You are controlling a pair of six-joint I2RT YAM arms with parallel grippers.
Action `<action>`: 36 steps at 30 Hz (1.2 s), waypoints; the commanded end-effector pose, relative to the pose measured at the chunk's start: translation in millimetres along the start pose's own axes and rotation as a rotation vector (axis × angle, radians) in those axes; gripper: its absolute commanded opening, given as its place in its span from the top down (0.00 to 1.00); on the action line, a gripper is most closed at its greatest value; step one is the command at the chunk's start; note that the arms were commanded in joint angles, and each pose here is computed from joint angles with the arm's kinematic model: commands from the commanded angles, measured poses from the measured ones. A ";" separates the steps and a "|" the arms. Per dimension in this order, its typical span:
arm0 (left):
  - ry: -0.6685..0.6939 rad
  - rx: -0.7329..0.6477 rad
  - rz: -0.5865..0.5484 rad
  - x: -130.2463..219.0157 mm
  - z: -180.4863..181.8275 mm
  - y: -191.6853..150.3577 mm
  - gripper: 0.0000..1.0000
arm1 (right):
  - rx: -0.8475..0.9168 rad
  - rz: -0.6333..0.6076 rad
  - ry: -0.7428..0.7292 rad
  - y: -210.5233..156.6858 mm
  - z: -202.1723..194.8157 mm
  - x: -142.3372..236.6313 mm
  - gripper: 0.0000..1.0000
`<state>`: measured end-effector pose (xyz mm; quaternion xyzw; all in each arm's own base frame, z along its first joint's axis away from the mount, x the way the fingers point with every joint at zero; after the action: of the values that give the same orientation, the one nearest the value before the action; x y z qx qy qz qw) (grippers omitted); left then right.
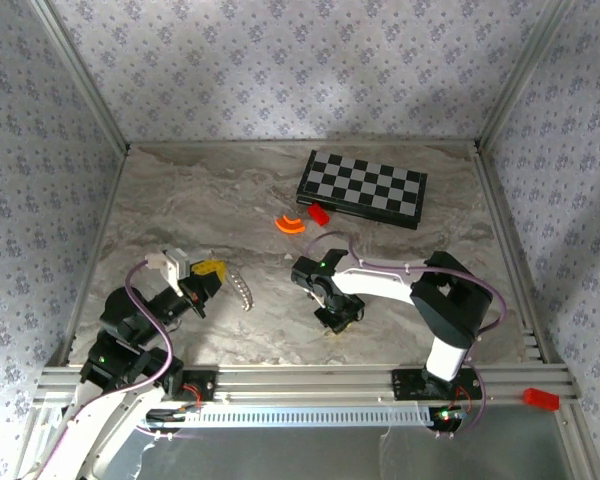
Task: Put the keys on the keyring
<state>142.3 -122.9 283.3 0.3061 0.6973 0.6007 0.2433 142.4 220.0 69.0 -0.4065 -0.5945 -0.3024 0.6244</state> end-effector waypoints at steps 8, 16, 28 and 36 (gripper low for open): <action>-0.024 -0.018 -0.063 4.2 -6.4 21.7 1.00 | -0.139 -0.204 0.148 -13.8 -7.9 27.2 0.48; -0.112 0.002 -0.049 -2.2 -16.7 19.1 1.00 | -0.204 -0.399 0.288 -15.7 -8.2 25.3 0.31; -0.178 -0.002 -0.033 -6.6 -27.1 18.0 1.00 | -0.210 -0.527 0.298 -25.4 -20.4 22.7 0.23; -0.216 0.000 -0.019 -6.6 -33.8 19.2 1.00 | -0.227 -0.550 0.307 -32.0 -22.3 23.6 0.21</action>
<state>134.2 -148.7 276.7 0.3826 0.6719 0.5722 0.2735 128.9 193.0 99.7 -0.2392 -0.5410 -0.5737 0.5666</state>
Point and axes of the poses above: each hand's point on the last joint's axis, 136 mm out from that joint toward the fingers, its own x axis back along the fingers, its own z axis along the line the jaws close on, y = z × x, the point moved 4 cm from there along x, back along the fingers, and after that the axes turned 10 degrees about -x, right-handed, at the moved point
